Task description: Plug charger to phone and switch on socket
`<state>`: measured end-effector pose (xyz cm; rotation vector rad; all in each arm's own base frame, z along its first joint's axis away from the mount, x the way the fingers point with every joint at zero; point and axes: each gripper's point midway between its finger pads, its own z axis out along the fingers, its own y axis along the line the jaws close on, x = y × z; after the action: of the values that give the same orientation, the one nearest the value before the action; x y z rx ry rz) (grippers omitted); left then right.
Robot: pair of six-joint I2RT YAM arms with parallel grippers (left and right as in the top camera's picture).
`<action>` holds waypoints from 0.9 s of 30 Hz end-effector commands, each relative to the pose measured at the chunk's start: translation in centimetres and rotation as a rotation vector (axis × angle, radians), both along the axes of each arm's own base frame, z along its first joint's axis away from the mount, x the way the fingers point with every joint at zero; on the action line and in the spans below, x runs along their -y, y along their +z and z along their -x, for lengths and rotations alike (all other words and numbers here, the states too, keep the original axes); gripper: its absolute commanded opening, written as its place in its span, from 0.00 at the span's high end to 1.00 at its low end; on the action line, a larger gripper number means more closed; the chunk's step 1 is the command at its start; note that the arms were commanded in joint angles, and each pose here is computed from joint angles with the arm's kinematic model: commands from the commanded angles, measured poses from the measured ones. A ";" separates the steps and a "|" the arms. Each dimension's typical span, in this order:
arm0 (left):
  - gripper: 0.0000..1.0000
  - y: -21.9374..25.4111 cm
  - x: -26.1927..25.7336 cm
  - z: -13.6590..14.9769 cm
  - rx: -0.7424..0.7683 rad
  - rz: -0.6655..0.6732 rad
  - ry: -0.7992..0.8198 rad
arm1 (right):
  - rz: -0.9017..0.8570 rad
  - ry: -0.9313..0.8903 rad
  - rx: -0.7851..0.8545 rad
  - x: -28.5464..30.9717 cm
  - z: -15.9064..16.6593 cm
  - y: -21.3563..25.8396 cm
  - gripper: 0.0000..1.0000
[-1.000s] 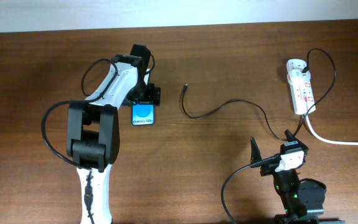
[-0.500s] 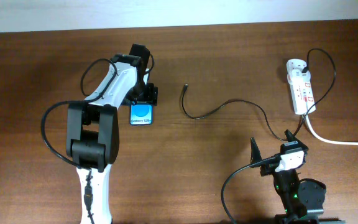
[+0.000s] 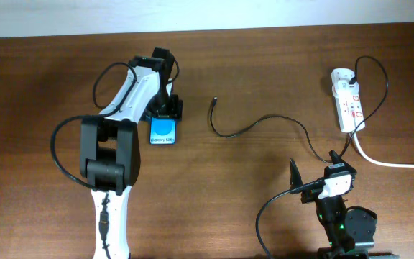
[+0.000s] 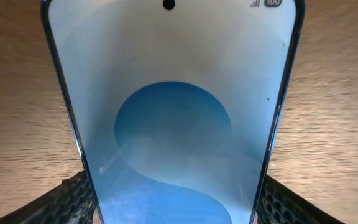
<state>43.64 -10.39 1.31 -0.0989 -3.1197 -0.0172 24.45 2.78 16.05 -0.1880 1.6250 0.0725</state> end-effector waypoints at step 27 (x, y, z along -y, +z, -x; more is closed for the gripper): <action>0.78 17.2 5.5 -4.8 0.227 0.391 0.174 | -0.019 0.061 0.012 -1.1 0.2 0.2 0.02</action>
<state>47.83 -15.44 17.04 0.0330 -3.2983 0.5140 24.44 2.88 16.18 -0.1924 1.6196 0.0766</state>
